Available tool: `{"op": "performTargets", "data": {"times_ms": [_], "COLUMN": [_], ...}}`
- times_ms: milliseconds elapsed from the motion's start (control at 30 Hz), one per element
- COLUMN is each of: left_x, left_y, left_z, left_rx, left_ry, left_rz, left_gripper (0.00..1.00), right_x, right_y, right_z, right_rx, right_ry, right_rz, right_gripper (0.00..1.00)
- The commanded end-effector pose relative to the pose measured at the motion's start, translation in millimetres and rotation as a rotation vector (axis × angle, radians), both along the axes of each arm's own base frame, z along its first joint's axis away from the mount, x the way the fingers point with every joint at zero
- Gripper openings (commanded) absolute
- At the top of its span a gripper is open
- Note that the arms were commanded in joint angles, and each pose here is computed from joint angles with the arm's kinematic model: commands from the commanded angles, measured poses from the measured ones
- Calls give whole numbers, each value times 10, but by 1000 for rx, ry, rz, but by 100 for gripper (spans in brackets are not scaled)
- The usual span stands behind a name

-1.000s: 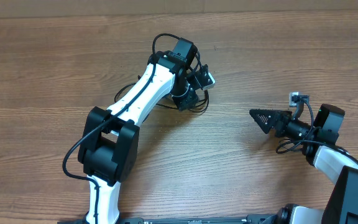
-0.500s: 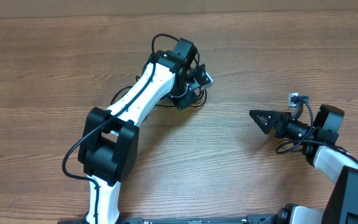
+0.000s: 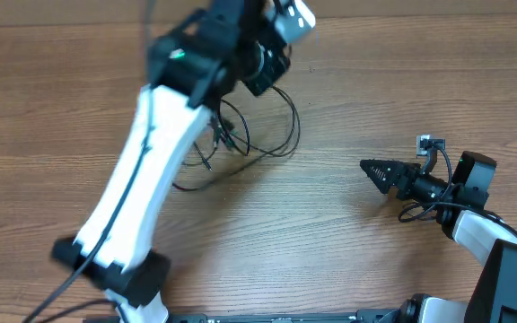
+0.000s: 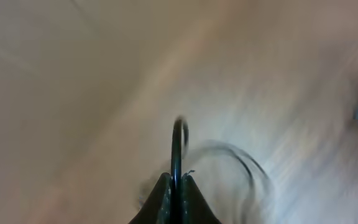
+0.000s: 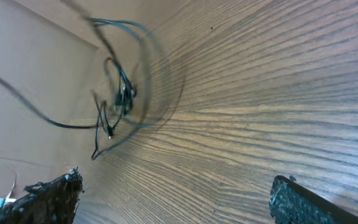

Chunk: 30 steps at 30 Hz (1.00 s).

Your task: Untangle cables

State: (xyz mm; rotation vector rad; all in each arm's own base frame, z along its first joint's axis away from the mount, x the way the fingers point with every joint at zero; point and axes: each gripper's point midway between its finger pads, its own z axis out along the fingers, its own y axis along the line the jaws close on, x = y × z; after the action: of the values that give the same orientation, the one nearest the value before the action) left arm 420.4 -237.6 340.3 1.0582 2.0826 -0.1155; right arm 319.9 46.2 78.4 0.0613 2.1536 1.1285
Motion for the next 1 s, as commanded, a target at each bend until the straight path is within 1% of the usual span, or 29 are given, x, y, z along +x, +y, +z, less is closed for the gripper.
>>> {"op": "performTargets", "data": {"times_ms": [0, 133, 300, 400, 533, 633, 700, 967], "left_x": [-174, -313, -490, -555, -583, -582, -576, -507], "left_y": [253, 500, 753, 856, 877, 876, 875, 1055], "left_z": [1021, 1557, 1993, 2097, 2117, 2124, 2163, 2583], "left_rx": [-128, -171, -209, -212, -214, -216, -225, -282], "left_ry": [-232, -387, -517, -549, -553, -556, -569, -733], "left_rz": [108, 185, 261, 294, 298, 298, 299, 415], "left_gripper": [4, 4, 4, 4, 4, 4, 4, 5], "right_x": [10, 10, 16, 16, 15, 15, 16, 17], "right_y": [-3, -3, -16, -15, -14, -14, -15, -15], "right_z": [8, 8, -6, -4, -5, -5, -4, -4], "right_rx": [-1, -1, -9, -8, -7, -8, -8, -8], "right_ry": [-4, -4, 0, 0, 0, 0, 0, -1], "right_rz": [0, 0, -7, -7, -6, -6, -7, -7], "right_gripper": [96, 96, 96, 96, 96, 100, 100, 100]}}
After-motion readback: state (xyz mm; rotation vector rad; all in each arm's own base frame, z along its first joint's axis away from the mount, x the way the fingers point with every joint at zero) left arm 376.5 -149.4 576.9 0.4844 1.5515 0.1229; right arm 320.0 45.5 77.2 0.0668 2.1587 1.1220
